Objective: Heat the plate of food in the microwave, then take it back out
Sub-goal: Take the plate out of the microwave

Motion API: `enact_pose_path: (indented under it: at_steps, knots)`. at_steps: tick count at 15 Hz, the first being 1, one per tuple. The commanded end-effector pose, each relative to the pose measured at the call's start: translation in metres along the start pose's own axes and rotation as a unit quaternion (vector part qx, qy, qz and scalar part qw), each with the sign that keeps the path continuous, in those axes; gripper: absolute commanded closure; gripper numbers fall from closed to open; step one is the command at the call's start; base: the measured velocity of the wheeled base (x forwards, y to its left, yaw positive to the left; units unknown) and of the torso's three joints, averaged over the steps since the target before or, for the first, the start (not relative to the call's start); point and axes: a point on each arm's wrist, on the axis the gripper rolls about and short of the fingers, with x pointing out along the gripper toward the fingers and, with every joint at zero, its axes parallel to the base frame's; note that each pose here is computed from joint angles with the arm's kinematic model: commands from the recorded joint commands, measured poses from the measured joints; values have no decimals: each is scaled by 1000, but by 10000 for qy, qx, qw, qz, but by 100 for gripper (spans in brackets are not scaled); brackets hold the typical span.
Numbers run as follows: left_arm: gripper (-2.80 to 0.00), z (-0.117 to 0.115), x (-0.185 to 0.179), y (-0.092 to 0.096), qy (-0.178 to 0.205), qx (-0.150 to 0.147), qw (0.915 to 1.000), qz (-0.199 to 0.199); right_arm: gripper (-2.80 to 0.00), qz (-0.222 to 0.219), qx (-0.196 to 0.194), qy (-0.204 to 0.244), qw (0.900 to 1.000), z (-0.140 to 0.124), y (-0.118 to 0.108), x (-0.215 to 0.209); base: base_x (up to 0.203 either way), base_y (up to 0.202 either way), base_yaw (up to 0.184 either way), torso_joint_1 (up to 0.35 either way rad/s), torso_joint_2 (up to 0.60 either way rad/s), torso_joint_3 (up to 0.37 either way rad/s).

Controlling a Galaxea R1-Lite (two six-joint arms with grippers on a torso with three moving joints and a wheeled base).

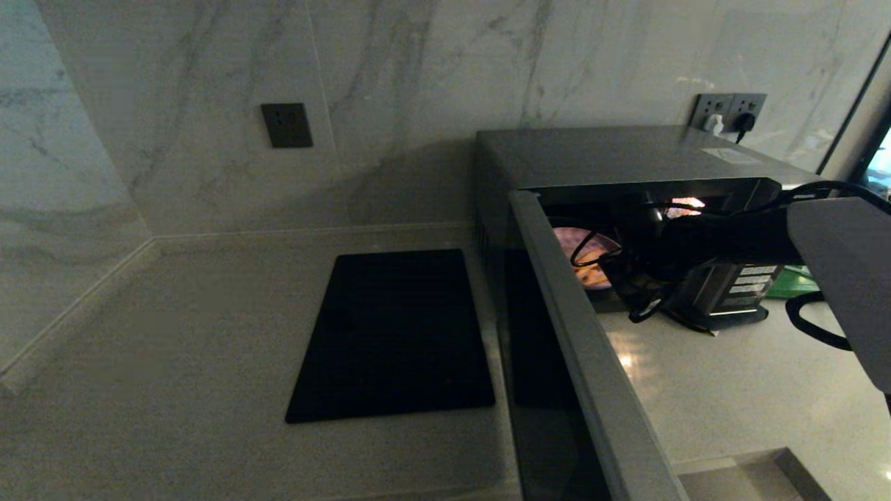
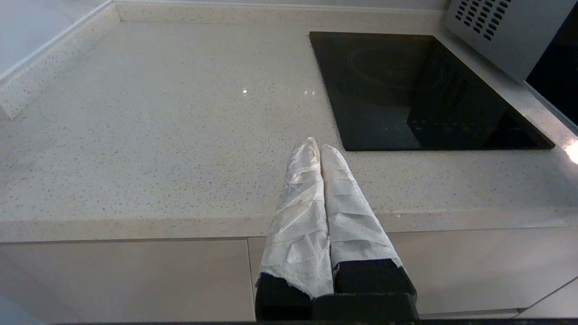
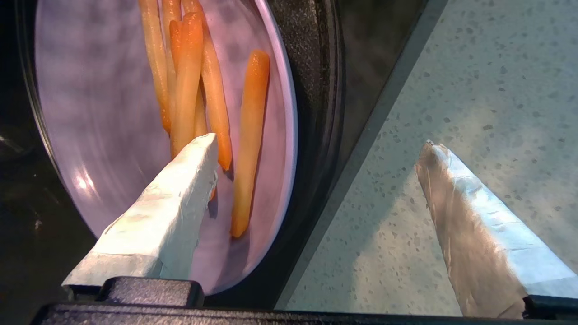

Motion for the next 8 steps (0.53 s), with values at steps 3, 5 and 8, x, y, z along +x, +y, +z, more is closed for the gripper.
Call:
enact_pose_path:
  at_steps: [3, 5, 8]
  knots:
    - [0, 0, 0, 0, -1, -4, 10000, 1, -280, -40, 25, 10, 10000, -2, -1, 6, 0, 0, 0, 0, 0, 0]
    - [0, 0, 0, 0, -2, -4, 10000, 5, -280, -37, -3, 31, 10000, -5, 0, 6, 0, 0, 0, 0, 0, 0]
    - [0, 0, 0, 0, 5, -3, 10000, 6, -280, -166, -24, 28, 9999, -2, -3, 3, 0, 0, 0, 0, 0, 0]
